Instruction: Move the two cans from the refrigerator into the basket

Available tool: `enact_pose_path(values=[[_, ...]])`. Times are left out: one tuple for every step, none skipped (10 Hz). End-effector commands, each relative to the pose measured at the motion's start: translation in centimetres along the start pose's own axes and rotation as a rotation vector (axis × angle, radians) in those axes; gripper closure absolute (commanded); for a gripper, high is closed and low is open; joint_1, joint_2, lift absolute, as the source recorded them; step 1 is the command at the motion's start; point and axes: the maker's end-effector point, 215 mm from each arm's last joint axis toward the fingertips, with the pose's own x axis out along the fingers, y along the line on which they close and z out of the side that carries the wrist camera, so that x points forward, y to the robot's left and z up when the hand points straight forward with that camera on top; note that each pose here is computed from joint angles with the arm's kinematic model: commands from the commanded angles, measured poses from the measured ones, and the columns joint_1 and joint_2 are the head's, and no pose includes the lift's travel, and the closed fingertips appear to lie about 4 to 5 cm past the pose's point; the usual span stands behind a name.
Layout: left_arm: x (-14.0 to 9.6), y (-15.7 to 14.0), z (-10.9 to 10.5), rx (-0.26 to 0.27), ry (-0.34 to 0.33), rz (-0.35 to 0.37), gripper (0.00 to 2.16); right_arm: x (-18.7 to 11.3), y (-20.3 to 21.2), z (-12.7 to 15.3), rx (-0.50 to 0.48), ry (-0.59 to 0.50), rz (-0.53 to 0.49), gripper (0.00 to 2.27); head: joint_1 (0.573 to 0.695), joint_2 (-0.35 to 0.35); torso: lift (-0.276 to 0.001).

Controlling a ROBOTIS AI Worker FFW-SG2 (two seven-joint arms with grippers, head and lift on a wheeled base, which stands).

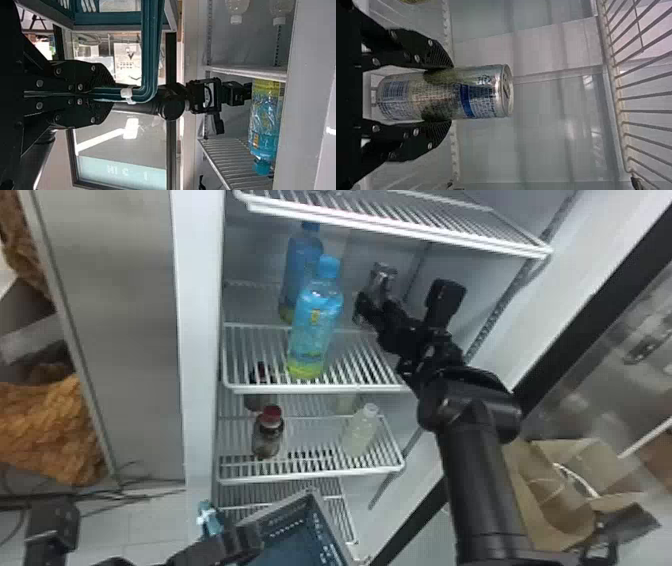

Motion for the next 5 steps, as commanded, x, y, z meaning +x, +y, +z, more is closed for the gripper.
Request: enact_pose_path(values=[[0.0, 0.0, -0.1, -0.001, 0.002, 0.000, 1.20, -0.1, 0.0, 0.2, -0.005, -0.008, 0.000, 1.28, 0.695, -0.349, -0.035], [0.0, 0.0, -0.1, 0.000, 0.002, 0.001, 1.20, -0.2, 0.0, 0.6, -0.008, -0.018, 0.000, 1.28, 0.695, -0.350, -0.035], [0.1, -0.1, 0.0, 0.003, 0.002, 0.000, 1.20, -0.6, 0.0, 0.4, -0.012, -0.020, 0.000, 1.28, 0.695, -0.350, -0.035], [0.1, -0.2, 0.0, 0.003, 0.002, -0.005, 1.20, -1.0, -0.1, 0.7, -0.016, -0.027, -0.001, 1.28, 0.695, -0.350, -0.035], [0.1, -0.3, 0.0, 0.002, 0.004, -0.009, 1.20, -1.4, 0.0, 0.4, -0.011, -0.029, 0.001, 1.28, 0.695, -0.350, -0.035]])
